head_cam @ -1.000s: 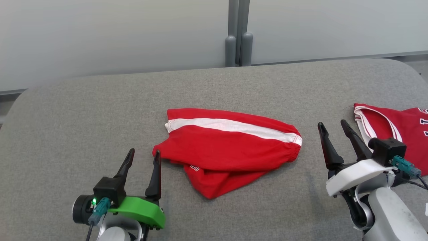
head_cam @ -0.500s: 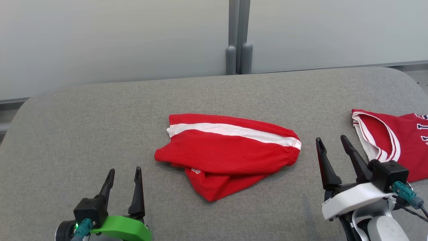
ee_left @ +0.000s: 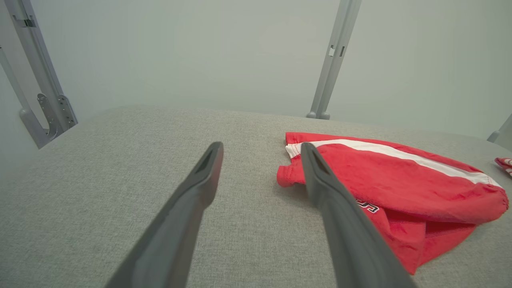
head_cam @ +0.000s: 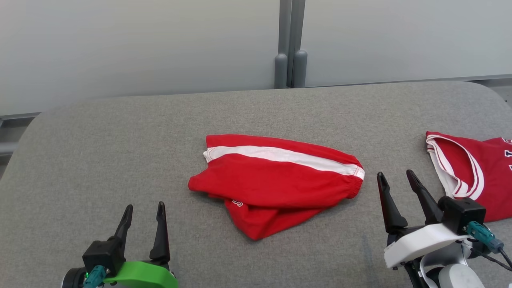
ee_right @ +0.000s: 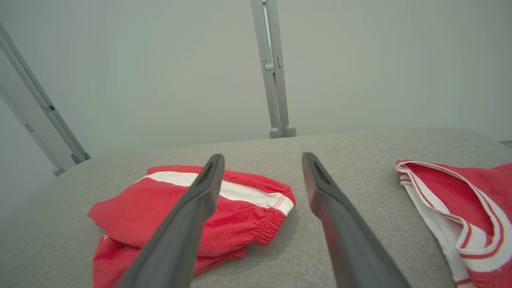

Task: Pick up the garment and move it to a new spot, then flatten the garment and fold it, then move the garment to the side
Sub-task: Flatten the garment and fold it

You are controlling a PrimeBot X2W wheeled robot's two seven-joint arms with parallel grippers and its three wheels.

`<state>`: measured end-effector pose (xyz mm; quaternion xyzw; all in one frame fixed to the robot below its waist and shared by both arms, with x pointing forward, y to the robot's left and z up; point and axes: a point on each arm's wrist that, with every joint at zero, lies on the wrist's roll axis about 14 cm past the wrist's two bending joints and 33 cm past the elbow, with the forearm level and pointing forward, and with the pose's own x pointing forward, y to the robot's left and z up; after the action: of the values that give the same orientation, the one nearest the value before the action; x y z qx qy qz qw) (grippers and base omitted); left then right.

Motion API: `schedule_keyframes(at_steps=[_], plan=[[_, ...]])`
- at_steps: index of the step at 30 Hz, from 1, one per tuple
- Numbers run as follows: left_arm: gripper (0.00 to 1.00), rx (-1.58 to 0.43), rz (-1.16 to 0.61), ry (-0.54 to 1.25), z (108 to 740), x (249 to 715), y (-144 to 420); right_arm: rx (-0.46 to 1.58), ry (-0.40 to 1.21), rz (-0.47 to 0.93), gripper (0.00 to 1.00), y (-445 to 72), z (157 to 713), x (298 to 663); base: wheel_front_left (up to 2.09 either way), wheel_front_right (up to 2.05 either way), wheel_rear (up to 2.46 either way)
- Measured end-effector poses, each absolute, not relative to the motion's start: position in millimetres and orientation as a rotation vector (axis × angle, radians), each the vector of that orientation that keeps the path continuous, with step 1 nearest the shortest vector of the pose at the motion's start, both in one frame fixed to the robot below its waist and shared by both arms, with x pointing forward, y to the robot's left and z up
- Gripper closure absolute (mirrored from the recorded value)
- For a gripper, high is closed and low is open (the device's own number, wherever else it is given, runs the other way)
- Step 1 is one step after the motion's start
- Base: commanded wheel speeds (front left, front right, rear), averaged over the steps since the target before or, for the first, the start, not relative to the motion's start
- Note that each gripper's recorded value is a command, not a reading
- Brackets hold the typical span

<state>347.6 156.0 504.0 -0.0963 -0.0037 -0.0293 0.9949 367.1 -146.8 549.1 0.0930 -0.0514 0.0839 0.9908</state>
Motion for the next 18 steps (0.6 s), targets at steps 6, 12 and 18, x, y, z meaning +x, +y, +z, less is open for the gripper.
schedule_keyframes(at_steps=[6, 12, 18], plan=[[0.0, -0.192, -0.059, -0.008, 504.5, 348.0, 156.5, 0.186, -0.094, 0.164, 0.0, -147.7, 545.9, 367.7, 0.0, 0.0, 0.0], [0.0, -0.19, -0.056, -0.007, 504.5, 348.2, 156.8, 0.211, -0.08, 0.143, 0.0, -154.3, 542.4, 369.7, 0.0, 0.0, 0.0], [0.0, -0.19, -0.054, 0.005, 501.2, 347.6, 157.0, 0.308, -0.009, 0.134, 0.0, -157.1, 532.6, 380.3, 0.0, 0.0, 0.0]])
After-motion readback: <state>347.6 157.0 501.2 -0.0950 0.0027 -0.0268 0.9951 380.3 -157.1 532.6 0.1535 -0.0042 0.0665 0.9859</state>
